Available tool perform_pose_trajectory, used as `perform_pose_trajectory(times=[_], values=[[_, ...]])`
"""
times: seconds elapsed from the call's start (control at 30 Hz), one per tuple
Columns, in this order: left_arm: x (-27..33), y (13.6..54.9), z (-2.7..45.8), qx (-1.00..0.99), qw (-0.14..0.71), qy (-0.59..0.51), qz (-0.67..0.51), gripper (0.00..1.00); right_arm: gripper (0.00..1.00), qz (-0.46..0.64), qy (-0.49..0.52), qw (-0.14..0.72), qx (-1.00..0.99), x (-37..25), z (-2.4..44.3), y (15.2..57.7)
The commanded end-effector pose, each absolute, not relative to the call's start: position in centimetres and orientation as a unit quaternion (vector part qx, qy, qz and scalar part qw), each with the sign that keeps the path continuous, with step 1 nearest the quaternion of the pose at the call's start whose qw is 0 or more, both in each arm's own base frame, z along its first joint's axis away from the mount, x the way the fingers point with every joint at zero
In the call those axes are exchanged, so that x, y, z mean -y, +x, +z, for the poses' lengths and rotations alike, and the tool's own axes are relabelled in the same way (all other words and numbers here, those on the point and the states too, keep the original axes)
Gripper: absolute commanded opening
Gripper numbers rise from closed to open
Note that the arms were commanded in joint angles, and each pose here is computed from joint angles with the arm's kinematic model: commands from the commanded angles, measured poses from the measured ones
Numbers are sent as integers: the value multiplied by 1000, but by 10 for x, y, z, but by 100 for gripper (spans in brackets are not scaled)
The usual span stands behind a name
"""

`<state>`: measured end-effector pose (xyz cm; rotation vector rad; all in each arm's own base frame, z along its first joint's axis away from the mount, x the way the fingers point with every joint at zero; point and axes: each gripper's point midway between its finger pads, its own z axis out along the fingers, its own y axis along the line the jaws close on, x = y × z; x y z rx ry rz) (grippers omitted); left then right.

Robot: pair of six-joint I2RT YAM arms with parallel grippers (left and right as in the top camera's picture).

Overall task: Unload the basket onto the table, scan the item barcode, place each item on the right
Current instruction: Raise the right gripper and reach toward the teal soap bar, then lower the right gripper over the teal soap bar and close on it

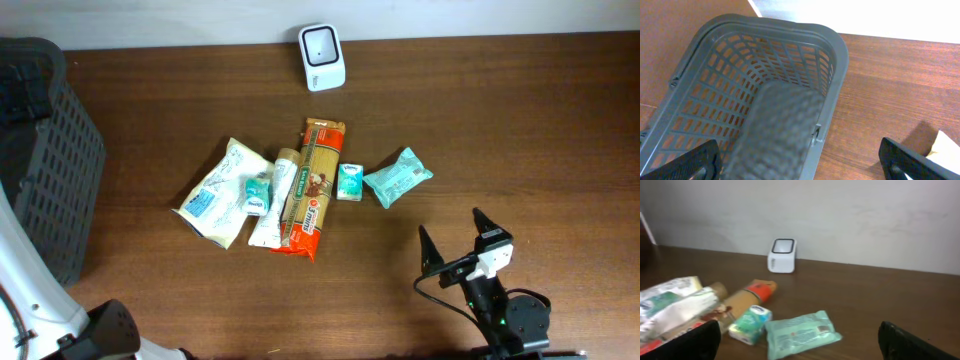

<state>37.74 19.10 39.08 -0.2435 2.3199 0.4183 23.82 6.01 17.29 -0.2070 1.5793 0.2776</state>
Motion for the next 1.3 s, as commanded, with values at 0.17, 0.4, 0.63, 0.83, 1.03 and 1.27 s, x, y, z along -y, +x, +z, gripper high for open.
perform_pose_trajectory(times=[0.17,0.4,0.63,0.83,1.03,1.27], values=[[-193,377,390,-907,376,-104,160,99,99,253,-133,610,-739,-100,249,215],[-193,377,390,-907,376,-103,160,99,99,323,-102,387,-857,-123,226,238],[-193,377,390,-907,376,-103,160,99,98,369,-109,278,-880,-155,204,262],[-193,377,390,-907,376,-103,160,99,99,362,-192,327,-852,-198,237,262],[-193,377,390,-907,376,-103,160,99,99,384,-175,317,-849,-205,236,270],[-193,377,390,-907,376,-103,160,99,88,291,29,195,-936,-216,135,297]])
